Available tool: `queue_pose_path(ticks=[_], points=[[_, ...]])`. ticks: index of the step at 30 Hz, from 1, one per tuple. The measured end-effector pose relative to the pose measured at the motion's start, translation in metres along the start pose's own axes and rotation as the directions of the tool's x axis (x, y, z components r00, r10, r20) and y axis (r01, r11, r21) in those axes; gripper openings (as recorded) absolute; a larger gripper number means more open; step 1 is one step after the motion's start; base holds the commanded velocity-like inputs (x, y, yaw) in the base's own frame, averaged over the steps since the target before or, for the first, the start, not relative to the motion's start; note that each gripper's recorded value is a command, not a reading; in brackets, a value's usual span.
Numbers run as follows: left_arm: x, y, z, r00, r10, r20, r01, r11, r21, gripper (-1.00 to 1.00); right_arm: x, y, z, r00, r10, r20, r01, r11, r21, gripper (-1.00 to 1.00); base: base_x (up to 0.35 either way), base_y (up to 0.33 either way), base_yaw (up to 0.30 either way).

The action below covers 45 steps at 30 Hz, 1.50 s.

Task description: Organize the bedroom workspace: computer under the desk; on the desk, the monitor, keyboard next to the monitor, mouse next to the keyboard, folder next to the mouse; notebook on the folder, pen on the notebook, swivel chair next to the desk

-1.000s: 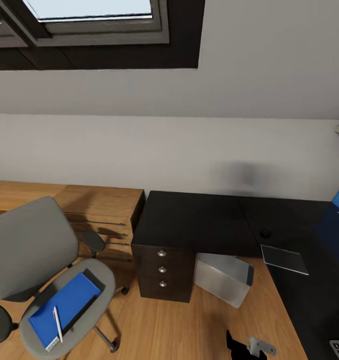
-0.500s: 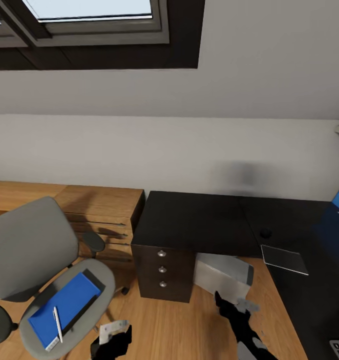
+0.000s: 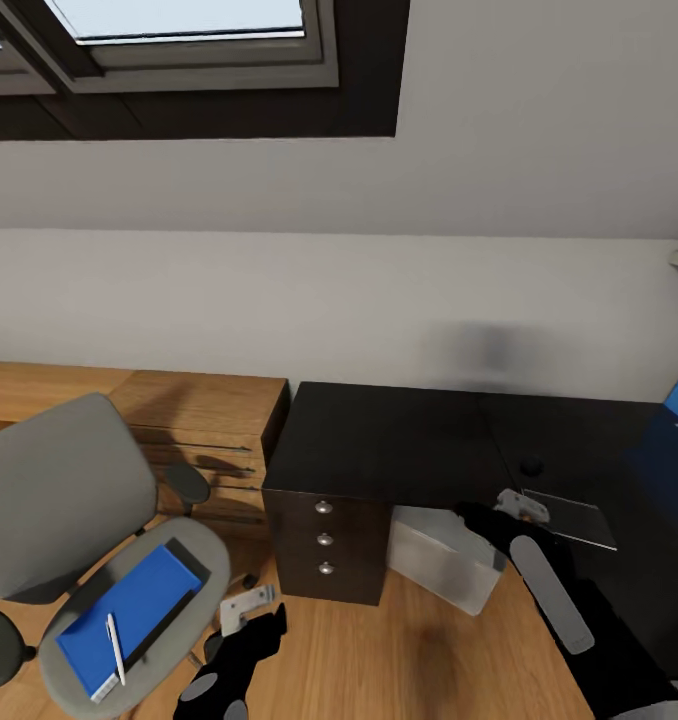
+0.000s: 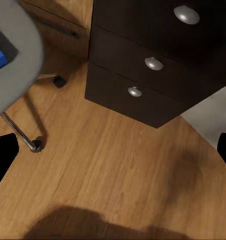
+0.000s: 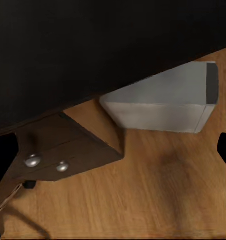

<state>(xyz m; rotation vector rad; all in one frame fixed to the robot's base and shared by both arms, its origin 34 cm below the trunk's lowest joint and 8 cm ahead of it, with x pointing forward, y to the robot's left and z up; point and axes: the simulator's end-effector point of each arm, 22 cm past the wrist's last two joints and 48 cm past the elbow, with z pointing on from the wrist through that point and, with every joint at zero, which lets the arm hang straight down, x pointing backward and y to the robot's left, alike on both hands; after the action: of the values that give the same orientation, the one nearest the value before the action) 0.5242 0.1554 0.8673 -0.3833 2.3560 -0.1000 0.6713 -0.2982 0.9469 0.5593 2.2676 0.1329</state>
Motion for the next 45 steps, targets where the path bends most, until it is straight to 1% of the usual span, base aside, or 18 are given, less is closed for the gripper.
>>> queue_pose_path(ticks=[2, 6, 10, 16, 20, 26, 29, 34, 41, 42, 45], points=[[0.006, 0.012, 0.004, 1.000, 0.007, -0.015, -0.007, 1.000, -0.028, 1.00, 0.007, -0.002, -0.001, 0.999, 0.042, -0.033, -0.043, 0.999, -0.008, 1.00, 0.000, 0.000, 0.000], [0.021, 0.026, 0.009, 0.999, 0.023, -0.047, -0.026, 0.998, -0.057, 1.00, 0.023, -0.013, 0.002, 0.995, 0.065, -0.074, -0.064, 0.998, 0.011, 1.00, 0.000, 0.000, 0.000], [0.026, 0.030, 0.010, 0.998, 0.030, -0.058, -0.034, 0.997, -0.065, 1.00, 0.028, -0.019, 0.004, 0.994, 0.067, -0.082, -0.065, 0.998, 0.023, 1.00, 0.000, 0.000, -0.023], [0.024, 0.028, 0.009, 0.998, 0.031, -0.047, -0.034, 0.997, -0.062, 1.00, 0.023, -0.024, 0.003, 0.997, 0.041, -0.062, -0.038, 0.998, 0.040, 1.00, 0.000, 0.000, -0.157], [0.022, 0.027, 0.009, 0.999, 0.031, -0.042, -0.033, 0.998, -0.061, 1.00, 0.021, -0.025, 0.002, 0.998, 0.035, -0.054, -0.032, 0.999, 0.043, 1.00, 0.023, 0.000, -0.230], [0.019, 0.026, 0.007, 0.999, 0.030, -0.034, -0.032, 0.998, -0.057, 1.00, 0.021, -0.028, 0.001, 0.998, 0.024, -0.052, -0.022, 0.999, 0.049, 1.00, 0.199, 0.000, -0.252], [0.018, 0.026, 0.007, 0.999, 0.029, -0.032, -0.030, 0.998, -0.056, 1.00, 0.019, -0.034, 0.001, 0.999, -0.011, -0.038, 0.014, 0.997, 0.075, 1.00, 0.308, 0.000, -0.267], [0.017, 0.025, 0.006, 0.999, 0.029, -0.029, -0.030, 0.998, -0.055, 1.00, 0.013, -0.040, 0.000, 0.998, -0.053, -0.015, 0.054, 0.993, 0.104, 1.00, 0.325, 0.000, -0.272], [0.016, 0.025, 0.005, 0.999, 0.030, -0.028, -0.031, 0.998, -0.052, 1.00, 0.007, -0.047, 0.000, 0.997, -0.082, 0.009, 0.080, 0.988, 0.129, 1.00, 0.331, 0.000, -0.275], [0.016, 0.024, 0.005, 0.999, 0.030, -0.028, -0.032, 0.998, -0.051, 1.00, 0.005, -0.052, 0.001, 0.995, -0.096, 0.019, 0.092, 0.985, 0.148, 1.00, 0.332, 0.000, -0.276], [0.016, 0.024, 0.005, 0.999, 0.031, -0.027, -0.032, 0.998, -0.050, 1.00, 0.002, -0.057, 0.002, 0.993, -0.113, 0.037, 0.105, 0.980, 0.169, 1.00, 0.330, 0.000, -0.277]])
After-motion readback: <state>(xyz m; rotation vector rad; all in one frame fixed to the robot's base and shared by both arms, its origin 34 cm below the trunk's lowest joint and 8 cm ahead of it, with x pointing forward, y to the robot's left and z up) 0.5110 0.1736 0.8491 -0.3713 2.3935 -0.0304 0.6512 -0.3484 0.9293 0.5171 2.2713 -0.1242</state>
